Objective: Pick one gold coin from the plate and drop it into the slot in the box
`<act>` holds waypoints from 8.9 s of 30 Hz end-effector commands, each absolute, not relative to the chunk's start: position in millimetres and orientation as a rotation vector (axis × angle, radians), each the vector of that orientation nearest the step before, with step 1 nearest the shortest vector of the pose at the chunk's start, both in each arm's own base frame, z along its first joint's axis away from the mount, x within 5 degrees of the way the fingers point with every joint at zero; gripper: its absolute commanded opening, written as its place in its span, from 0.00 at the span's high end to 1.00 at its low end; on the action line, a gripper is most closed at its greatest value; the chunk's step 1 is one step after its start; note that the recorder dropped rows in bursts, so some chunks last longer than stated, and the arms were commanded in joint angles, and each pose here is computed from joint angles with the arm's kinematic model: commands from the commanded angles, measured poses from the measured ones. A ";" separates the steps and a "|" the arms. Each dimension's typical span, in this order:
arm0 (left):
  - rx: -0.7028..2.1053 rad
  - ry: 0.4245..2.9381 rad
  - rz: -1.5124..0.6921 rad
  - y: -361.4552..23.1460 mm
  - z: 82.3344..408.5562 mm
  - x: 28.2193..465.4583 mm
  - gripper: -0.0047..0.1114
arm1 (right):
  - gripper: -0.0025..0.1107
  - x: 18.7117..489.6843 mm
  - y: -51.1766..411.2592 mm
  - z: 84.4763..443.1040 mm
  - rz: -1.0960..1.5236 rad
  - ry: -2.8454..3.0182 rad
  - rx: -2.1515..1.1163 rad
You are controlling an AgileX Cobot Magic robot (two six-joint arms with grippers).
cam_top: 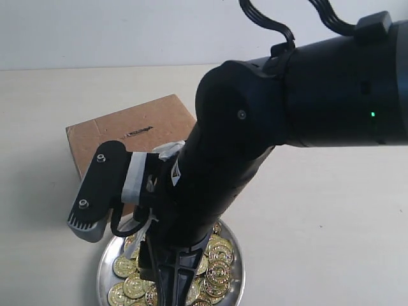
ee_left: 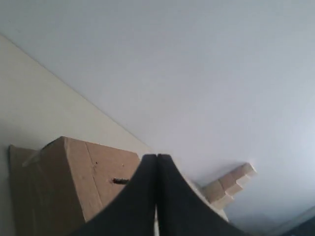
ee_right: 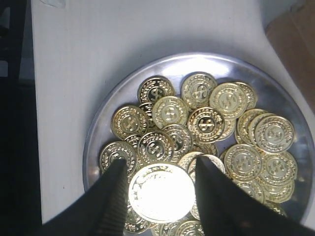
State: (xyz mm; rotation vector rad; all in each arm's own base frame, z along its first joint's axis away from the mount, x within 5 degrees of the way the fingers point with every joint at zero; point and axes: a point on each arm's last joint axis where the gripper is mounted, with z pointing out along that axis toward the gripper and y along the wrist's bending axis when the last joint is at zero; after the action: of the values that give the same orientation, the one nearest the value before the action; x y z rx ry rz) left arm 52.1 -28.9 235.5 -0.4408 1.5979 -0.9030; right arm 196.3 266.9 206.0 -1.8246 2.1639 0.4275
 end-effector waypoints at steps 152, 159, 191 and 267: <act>1.341 2.174 -0.387 -147.8 210.1 323.2 0.96 | 0.98 152.2 208.7 244.3 0.413 2.782 -1.158; 1.337 2.133 -0.496 -158.0 224.2 324.2 0.96 | 0.98 152.3 208.6 244.3 0.411 2.781 -1.160; 1.478 2.083 -0.371 -163.4 220.1 321.8 0.96 | 0.98 152.6 208.0 244.1 0.398 2.770 -1.183; 1.148 1.907 -0.355 -112.7 352.9 194.5 0.96 | 0.98 189.4 167.5 327.2 0.233 1.467 -0.929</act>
State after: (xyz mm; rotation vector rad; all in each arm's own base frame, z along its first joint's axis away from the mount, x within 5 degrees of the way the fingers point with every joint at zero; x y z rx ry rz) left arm 209.6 -117.3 353.6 1.1849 1.9218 -0.3299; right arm 184.9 179.8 322.9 -0.9832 1.4529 0.2598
